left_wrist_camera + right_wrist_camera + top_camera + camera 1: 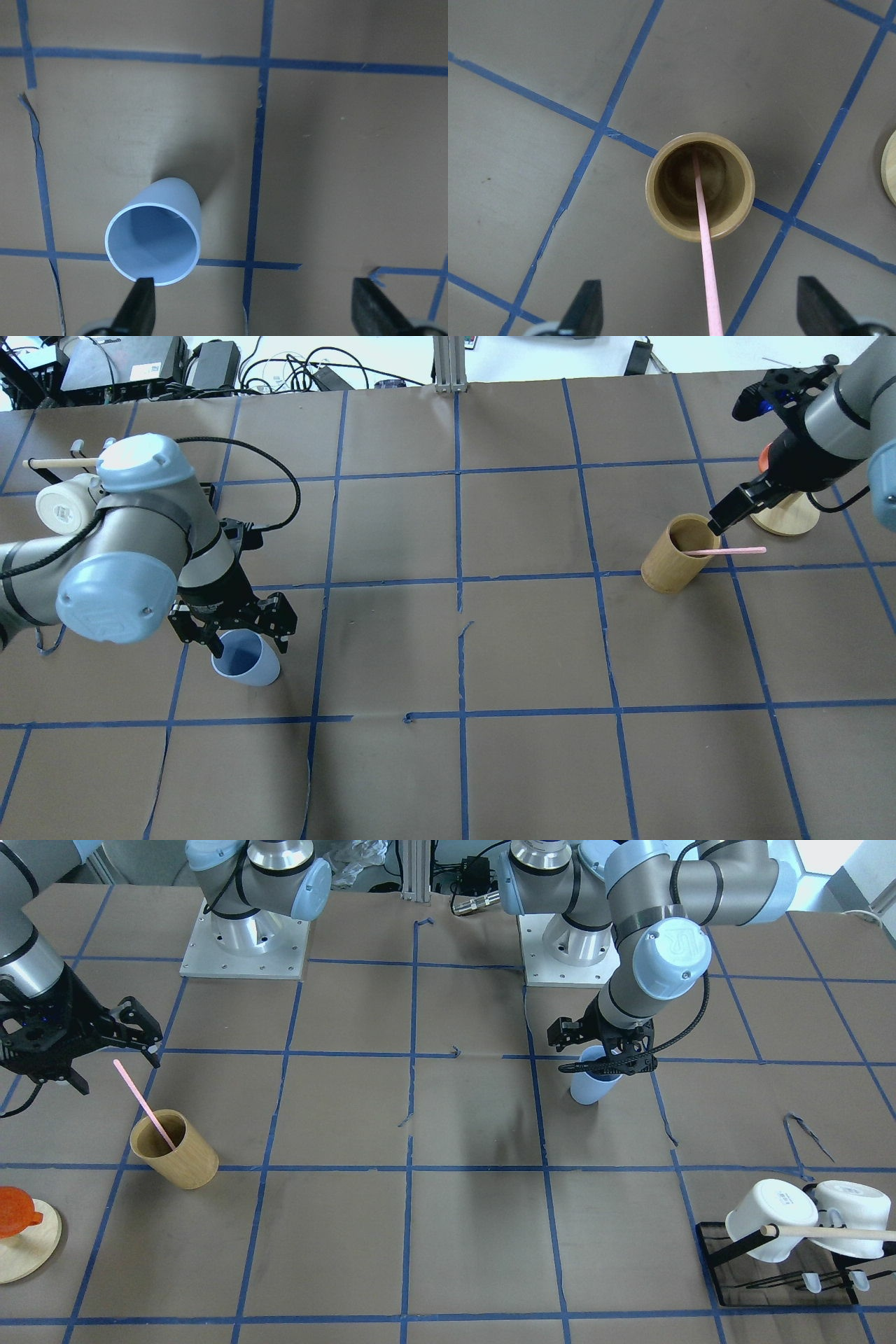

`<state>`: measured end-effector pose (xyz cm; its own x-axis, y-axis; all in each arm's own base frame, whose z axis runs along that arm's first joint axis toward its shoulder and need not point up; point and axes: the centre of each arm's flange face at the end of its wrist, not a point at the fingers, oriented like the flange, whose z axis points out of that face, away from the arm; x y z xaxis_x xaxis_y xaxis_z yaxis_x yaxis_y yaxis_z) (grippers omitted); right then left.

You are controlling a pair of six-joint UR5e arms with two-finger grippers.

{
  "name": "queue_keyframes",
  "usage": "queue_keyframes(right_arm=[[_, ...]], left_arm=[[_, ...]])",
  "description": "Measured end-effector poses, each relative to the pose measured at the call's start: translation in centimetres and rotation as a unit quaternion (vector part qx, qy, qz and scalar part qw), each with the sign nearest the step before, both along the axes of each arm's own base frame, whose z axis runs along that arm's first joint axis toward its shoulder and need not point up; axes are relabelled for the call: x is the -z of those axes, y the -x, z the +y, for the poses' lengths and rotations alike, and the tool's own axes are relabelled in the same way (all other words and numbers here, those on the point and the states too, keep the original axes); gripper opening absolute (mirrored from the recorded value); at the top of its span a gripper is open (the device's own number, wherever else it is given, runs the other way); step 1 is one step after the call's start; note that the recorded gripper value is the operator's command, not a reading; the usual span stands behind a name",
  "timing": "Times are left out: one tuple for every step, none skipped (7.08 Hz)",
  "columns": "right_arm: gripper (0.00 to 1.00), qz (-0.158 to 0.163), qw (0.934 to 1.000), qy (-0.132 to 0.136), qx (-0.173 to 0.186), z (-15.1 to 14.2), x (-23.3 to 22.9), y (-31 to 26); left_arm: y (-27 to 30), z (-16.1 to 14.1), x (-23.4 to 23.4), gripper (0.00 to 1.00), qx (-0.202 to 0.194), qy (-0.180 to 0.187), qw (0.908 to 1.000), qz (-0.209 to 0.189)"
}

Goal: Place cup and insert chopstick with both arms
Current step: 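Grasp the blue cup rim with left gripper while right grasps the chopstick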

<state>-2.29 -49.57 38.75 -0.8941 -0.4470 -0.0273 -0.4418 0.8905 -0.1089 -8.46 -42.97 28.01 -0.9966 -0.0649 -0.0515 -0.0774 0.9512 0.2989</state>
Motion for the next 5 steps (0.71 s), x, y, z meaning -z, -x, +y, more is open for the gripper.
queue_keyframes(right_arm=[[0.93,-0.003,1.0000,0.005,-0.002,1.4,1.3,0.5],[0.91,-0.003,0.9999,0.014,-0.004,2.6,2.6,0.5],[0.91,0.000,0.9997,0.024,-0.009,3.3,3.2,0.5],[0.91,-0.003,0.9992,0.037,-0.013,3.6,3.3,0.7],[0.91,-0.022,0.9986,0.048,-0.007,3.9,3.6,1.4]], left_arm=[[-0.2,0.5,1.4,0.55,0.002,-0.007,1.0000,-0.005],[-0.3,0.4,2.0,0.18,0.002,-0.006,1.0000,-0.007],[-0.4,0.1,2.1,0.00,0.002,0.001,1.0000,-0.008],[-0.4,-0.1,2.1,0.00,0.002,0.007,0.9999,-0.008],[-0.4,-0.2,2.1,0.00,0.002,0.011,0.9999,-0.008]])
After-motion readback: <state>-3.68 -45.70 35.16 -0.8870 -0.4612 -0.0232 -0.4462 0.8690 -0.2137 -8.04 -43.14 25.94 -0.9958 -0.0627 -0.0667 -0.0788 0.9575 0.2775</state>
